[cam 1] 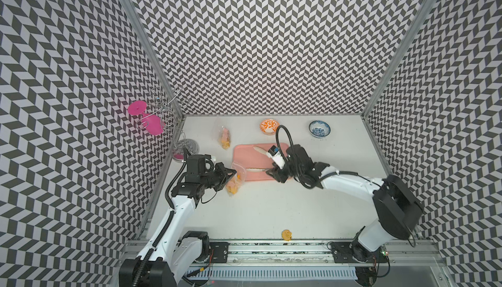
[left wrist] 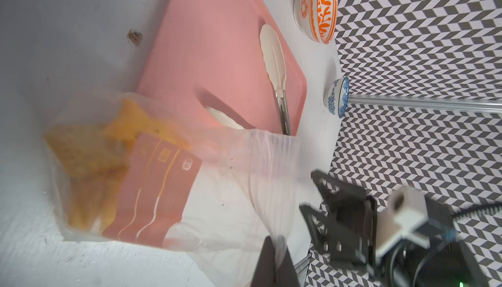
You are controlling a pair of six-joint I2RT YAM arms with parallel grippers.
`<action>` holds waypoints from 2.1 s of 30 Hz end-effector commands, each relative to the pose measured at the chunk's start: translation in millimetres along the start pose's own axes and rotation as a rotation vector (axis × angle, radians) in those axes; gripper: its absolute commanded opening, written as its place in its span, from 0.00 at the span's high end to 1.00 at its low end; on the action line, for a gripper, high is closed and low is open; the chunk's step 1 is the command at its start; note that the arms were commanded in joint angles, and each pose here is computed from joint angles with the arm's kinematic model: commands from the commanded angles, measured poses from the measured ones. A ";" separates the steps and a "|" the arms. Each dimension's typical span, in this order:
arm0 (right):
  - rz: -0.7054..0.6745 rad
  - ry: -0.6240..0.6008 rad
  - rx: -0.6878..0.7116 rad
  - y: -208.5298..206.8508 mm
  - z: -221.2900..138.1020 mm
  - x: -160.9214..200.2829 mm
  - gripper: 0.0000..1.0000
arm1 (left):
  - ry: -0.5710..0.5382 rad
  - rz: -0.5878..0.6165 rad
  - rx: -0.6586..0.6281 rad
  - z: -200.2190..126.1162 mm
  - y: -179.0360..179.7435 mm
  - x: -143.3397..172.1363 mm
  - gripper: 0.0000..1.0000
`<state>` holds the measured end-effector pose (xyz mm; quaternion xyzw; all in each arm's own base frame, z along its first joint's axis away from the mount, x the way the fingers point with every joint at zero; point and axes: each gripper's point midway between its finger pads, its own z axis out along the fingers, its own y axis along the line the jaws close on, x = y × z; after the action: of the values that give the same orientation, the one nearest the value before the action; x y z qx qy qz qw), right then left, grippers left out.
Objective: Put the cookies into a resealable bag to prevent moisture
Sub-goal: Place the clamp on the tray, then adjust the ziploc bag at the center of the board.
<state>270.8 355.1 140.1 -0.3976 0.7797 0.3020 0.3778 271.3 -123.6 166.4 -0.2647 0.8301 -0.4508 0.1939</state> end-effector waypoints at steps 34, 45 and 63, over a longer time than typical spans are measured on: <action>0.099 -0.286 -0.089 74.5 83.7 -42.4 0.72 | -0.034 0.035 -0.003 -0.3 -0.3 -4.5 1.00; 0.083 -0.290 -0.075 74.1 78.7 -49.4 0.84 | -0.039 0.051 -0.016 -0.9 1.0 -5.6 1.00; -0.284 -0.180 -0.198 81.5 30.2 -44.7 1.00 | -0.248 0.445 -0.025 -47.3 -51.2 -33.5 0.53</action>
<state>238.9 444.2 156.7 -0.4428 0.6981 0.3516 0.4392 283.0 -102.5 212.8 -0.1824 0.8440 -0.3835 0.3276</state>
